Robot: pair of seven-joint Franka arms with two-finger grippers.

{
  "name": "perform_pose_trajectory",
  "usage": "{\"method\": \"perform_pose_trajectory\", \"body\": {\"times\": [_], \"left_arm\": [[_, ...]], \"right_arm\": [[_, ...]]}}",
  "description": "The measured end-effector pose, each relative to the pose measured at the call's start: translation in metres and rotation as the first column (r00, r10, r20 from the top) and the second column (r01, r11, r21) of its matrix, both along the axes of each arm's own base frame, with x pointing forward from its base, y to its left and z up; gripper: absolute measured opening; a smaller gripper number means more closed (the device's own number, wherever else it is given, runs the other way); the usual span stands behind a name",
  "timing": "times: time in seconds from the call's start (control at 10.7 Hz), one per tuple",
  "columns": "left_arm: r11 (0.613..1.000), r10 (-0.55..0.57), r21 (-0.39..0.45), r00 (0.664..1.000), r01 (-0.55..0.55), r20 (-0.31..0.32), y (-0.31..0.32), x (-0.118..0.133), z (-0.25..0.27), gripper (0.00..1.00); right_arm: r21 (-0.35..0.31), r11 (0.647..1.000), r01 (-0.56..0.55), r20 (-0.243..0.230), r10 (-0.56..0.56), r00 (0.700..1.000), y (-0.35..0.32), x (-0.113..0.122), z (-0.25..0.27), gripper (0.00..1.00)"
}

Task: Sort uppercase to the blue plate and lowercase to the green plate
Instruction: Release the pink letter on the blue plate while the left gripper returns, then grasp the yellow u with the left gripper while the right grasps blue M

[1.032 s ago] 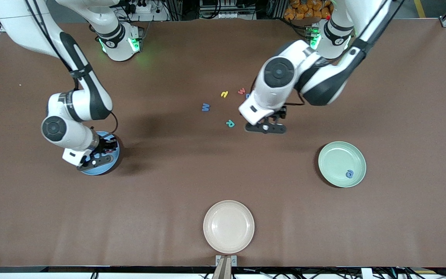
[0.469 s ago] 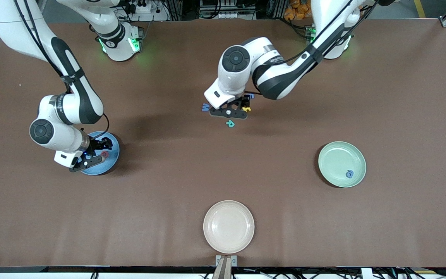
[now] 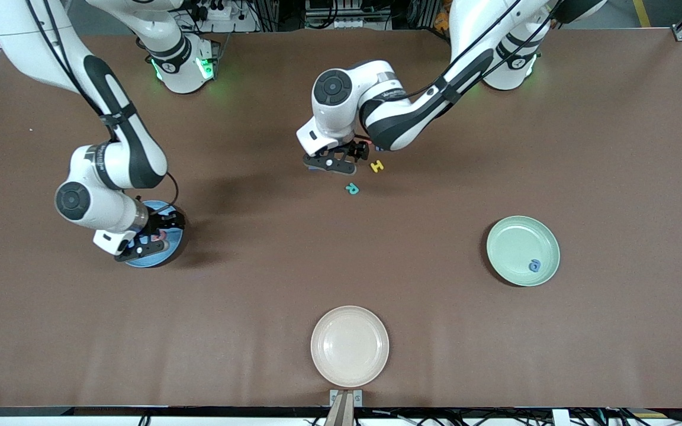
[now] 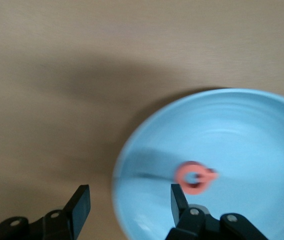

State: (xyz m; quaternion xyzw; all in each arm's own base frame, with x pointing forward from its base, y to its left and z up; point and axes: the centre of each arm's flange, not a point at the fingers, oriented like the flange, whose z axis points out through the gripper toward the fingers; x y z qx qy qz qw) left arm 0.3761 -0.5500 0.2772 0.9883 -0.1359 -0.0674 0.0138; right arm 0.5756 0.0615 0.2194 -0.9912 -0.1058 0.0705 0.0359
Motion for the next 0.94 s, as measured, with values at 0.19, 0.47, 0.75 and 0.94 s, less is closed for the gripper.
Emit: {"method": "perform_pose_trajectory", "body": {"times": [0.19,0.47,0.75,0.94], "left_arm": [[0.998,-0.059,-0.005,0.998,0.059,0.004,-0.011,-0.024,-0.028,1.00],[0.987,-0.157,0.035,0.987,0.156,0.017,0.000,-0.059,-0.067,1.00],[0.979,-0.204,0.010,0.979,0.204,0.026,0.010,-0.082,-0.091,1.00],[0.976,-0.218,-0.014,0.975,0.219,0.040,0.011,-0.087,-0.094,1.00]], "right_arm": [[-0.007,0.998,0.068,-0.021,-0.068,0.997,0.041,-0.007,0.001,0.74],[-0.027,0.982,0.186,-0.052,-0.187,0.981,0.097,-0.021,0.006,0.75],[-0.047,0.960,0.276,-0.062,-0.278,0.958,0.164,-0.044,0.012,0.75],[-0.063,0.946,0.319,-0.067,-0.323,0.944,0.179,-0.052,0.010,0.74]]}}
